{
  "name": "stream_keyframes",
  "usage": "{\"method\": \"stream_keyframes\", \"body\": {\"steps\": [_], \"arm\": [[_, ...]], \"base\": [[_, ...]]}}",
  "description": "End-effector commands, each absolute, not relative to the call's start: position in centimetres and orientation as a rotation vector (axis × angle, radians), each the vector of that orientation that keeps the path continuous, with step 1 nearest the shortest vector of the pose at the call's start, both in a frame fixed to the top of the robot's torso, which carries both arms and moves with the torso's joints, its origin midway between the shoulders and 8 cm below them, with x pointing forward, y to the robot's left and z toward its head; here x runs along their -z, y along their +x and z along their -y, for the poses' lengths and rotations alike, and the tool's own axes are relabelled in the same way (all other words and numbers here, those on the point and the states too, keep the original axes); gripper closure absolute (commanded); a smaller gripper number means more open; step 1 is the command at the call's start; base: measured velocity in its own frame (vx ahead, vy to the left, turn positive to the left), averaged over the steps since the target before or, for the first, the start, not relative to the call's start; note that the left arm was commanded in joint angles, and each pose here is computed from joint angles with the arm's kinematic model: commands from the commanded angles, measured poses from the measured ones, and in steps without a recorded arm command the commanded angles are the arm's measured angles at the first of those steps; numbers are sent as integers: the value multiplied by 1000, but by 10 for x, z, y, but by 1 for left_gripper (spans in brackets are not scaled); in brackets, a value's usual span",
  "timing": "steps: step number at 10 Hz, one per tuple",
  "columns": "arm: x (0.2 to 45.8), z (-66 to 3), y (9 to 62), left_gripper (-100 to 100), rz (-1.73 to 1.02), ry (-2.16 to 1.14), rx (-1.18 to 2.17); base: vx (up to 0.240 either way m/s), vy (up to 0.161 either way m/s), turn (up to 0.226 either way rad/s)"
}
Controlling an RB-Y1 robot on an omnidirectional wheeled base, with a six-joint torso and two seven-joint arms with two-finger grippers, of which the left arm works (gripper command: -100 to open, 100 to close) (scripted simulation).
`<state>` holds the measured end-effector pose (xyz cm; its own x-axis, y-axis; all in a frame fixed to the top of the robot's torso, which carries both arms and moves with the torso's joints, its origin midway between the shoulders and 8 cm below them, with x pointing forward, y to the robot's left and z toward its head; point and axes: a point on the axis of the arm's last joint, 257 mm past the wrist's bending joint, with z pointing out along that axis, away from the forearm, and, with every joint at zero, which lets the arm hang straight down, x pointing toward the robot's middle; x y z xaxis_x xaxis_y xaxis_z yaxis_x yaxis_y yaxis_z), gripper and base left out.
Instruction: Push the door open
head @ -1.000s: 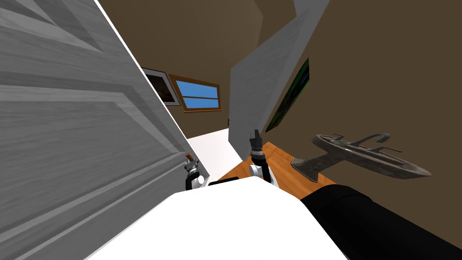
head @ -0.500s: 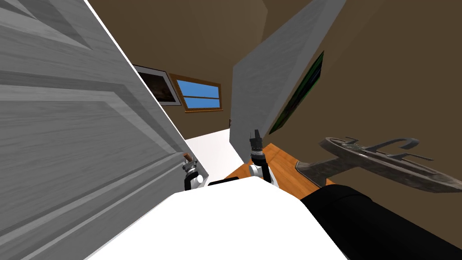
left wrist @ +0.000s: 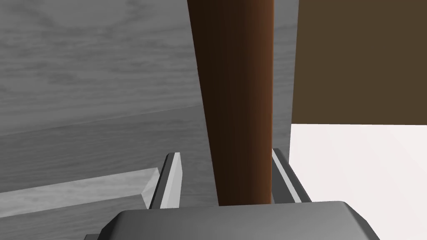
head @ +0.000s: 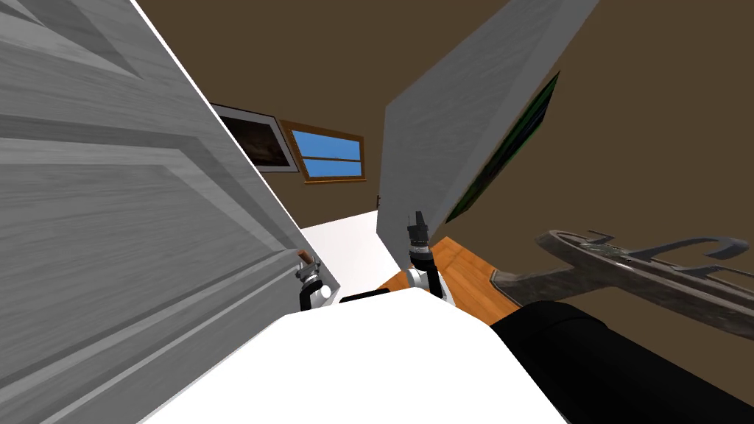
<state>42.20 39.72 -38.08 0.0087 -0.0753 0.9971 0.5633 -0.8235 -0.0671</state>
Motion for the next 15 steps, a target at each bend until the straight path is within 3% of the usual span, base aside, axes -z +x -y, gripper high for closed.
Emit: {"method": "stream_keyframes", "body": {"steps": [1, 8, 15], "arm": [[374, -419, 416, 100, 521, -1791, 1855], [378, -429, 410, 100, 597, -1774, 1821], [391, -426, 401, 100, 700, -1778, 1781]], "base": [[113, 10, 70], [102, 11, 51], [164, 0, 75]]}}
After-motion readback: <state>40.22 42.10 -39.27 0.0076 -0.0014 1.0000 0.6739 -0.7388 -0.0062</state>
